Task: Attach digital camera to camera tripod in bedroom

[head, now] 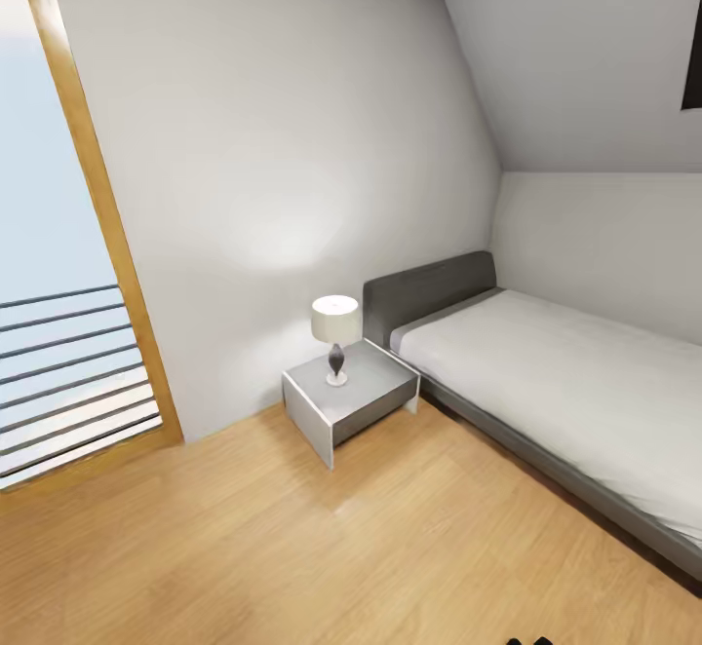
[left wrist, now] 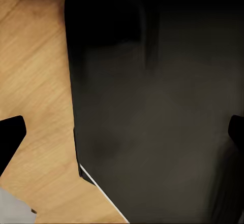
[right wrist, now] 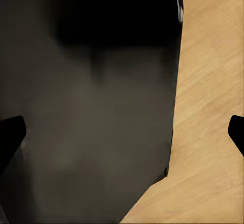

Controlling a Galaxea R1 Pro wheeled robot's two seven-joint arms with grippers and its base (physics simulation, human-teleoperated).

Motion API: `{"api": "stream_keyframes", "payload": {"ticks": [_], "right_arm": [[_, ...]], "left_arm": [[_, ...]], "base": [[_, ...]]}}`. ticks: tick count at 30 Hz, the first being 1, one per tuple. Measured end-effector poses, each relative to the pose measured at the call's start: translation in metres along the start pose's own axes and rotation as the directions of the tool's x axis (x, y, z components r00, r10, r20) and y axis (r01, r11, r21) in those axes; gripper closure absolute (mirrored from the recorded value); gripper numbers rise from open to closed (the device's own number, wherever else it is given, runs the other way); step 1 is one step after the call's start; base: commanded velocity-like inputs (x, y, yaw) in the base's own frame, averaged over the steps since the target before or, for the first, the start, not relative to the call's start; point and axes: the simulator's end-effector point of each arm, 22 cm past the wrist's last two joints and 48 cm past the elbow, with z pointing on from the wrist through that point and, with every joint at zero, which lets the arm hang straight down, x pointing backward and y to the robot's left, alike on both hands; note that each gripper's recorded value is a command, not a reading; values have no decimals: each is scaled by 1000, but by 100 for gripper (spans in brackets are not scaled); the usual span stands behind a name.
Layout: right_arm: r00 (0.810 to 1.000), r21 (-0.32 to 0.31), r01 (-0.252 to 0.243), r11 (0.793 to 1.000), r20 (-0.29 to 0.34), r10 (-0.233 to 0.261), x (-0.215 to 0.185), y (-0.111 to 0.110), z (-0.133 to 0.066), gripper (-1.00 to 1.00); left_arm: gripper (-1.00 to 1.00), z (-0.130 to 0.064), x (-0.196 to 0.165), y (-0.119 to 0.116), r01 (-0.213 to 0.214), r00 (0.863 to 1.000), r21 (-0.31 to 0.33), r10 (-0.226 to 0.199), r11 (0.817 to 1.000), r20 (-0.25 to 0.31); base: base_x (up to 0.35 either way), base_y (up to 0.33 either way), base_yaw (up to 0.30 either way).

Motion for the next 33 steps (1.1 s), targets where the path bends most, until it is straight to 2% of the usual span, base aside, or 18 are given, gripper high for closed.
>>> {"api": "stream_keyframes", "payload": {"ticks": [3,8,18,26,33], "right_arm": [[1000,6,19,1000,7,-19,-2,-4,0,-100],[1000,6,20,1000,7,-20,-2,-4,0,-100],[999,10,20,1000,47,-20,-12,-7,0,-100],[998,10,20,1000,60,-21,-14,-7,0,-100],[998,10,20,1000,61,-20,-15,-7,0,-100]], "left_arm": [[-100,0,0,-1,8,1000,3,-8,1000,1],[-100,0,-1,-1,8,1000,3,-8,1000,2],[-100,-1,-32,-2,110,989,8,-111,994,95],[-100,-1,-34,1,196,975,10,-196,981,102],[-100,-1,-34,1,231,968,12,-231,973,102]], "base": [[0,0,0],[0,0,0],[0,0,0],[0,0,0],[0,0,0]]}}
